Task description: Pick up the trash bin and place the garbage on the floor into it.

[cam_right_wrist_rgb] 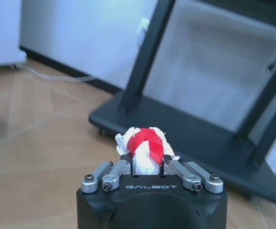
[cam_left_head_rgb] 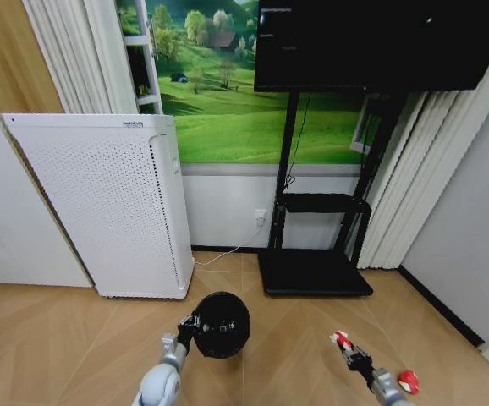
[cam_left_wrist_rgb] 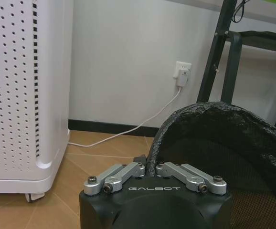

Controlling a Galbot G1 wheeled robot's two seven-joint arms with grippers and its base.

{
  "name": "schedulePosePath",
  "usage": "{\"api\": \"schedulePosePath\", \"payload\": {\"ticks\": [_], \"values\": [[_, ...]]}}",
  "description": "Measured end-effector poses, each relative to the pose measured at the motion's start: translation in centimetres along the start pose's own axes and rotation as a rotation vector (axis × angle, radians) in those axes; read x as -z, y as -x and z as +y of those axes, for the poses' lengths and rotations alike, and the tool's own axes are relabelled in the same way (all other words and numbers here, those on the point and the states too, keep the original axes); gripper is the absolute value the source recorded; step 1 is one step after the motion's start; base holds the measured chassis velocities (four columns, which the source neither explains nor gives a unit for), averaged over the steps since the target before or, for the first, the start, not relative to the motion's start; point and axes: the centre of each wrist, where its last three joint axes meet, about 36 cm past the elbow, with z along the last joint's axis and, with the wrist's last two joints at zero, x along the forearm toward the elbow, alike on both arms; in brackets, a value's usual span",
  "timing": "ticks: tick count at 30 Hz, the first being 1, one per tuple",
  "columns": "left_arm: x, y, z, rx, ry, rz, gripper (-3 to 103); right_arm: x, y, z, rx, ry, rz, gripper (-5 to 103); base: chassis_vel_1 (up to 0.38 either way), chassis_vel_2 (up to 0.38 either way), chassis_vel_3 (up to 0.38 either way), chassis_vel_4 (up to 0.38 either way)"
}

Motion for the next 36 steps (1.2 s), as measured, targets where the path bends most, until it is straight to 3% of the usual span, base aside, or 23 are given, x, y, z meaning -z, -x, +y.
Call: {"api": "schedulePosePath", "payload": {"ticks": [12, 21, 27, 36], "values": [[-0.4, 0.9, -1.3, -0.006, -0.009, 0.000, 4, 4.1, -2.0, 0.0, 0.127, 0.014, -0.216, 25, 0.000, 0.000, 0.000, 0.000], [-0.5, 2.4, -3.9, -0.044, -0.027, -0.001, 4, 7.2, -2.1, 1.6, 0.229, 0.007, -0.340, 25, 0.000, 0.000, 0.000, 0.000], [-1.2, 2.8, -5.5, -0.069, -0.024, 0.014, 4, 9.7, -0.4, 3.5, 0.290, 0.011, -0.421, 25, 0.000, 0.000, 0.000, 0.000], [-1.3, 3.8, -6.0, -0.068, -0.028, 0.009, 4, 11.4, 1.9, 7.2, 0.375, 0.048, -0.469, 25, 0.000, 0.000, 0.000, 0.000]]}}
